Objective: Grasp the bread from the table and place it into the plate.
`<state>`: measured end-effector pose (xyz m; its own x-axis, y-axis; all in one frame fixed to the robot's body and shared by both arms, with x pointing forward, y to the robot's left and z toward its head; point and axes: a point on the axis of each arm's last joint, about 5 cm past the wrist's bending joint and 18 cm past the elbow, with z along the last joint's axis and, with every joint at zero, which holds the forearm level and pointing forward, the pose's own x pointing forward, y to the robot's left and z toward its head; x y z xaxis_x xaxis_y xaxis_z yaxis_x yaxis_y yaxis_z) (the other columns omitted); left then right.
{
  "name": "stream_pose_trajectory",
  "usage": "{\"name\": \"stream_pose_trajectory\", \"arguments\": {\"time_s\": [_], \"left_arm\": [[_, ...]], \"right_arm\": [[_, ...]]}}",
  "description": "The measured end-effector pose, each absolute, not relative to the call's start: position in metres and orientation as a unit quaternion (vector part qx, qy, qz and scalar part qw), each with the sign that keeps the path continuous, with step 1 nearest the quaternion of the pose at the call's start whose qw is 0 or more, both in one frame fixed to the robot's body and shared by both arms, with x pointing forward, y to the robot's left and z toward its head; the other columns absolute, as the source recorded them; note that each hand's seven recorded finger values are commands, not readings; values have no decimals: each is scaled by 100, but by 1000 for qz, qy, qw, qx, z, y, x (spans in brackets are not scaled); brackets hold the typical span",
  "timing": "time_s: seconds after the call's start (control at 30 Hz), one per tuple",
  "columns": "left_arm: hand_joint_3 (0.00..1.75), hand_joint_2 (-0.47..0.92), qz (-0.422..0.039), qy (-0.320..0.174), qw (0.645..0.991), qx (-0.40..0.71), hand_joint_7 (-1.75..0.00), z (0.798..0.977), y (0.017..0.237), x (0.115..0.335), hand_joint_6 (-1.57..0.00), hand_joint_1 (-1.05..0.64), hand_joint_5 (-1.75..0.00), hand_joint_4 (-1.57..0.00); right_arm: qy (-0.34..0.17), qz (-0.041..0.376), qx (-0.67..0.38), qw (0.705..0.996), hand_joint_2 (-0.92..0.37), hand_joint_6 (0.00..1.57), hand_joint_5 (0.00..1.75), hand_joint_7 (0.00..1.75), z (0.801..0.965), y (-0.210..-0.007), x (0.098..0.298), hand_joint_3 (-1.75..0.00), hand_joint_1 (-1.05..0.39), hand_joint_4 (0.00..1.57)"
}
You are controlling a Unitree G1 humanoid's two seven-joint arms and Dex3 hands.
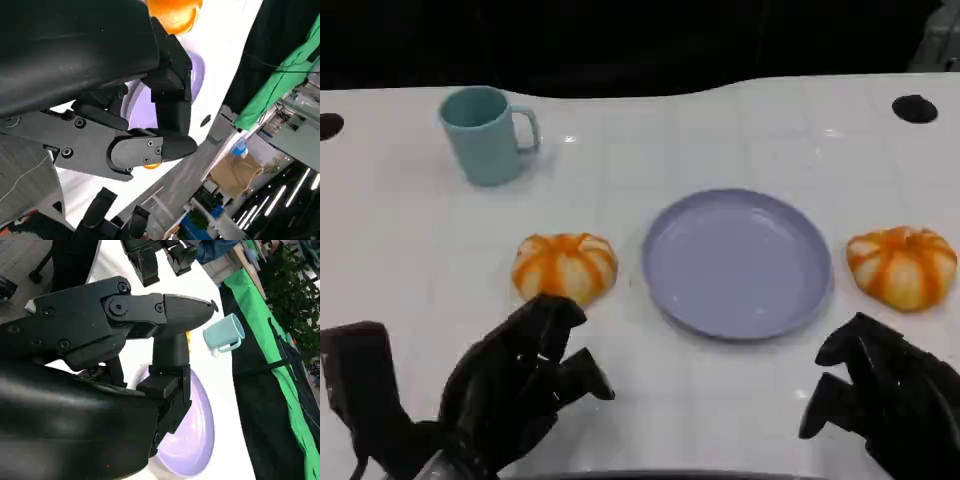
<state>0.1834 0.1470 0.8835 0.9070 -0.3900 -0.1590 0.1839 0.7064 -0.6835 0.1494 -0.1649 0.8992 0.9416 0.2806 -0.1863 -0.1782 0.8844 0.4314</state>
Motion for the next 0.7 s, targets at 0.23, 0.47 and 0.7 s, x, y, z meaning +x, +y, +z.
{"name": "stream_pose_trajectory", "arguments": {"time_s": [0.23,0.47,0.7], "left_arm": [[44,92,-158,146,912,-349,-169,884,147,184,-53,-54,-175,-79],[45,92,-158,146,912,-349,-171,884,147,184,-52,-53,-175,-79],[38,92,-155,130,921,-332,-162,886,149,188,-49,-57,-175,-70]], "right_arm": [[122,119,206,964,-92,56,175,158,900,-165,150,-42,-43,69],[120,117,205,964,-92,57,175,157,900,-165,151,-39,-43,69],[121,115,205,965,-92,58,175,157,901,-164,152,-39,-43,69]]}}
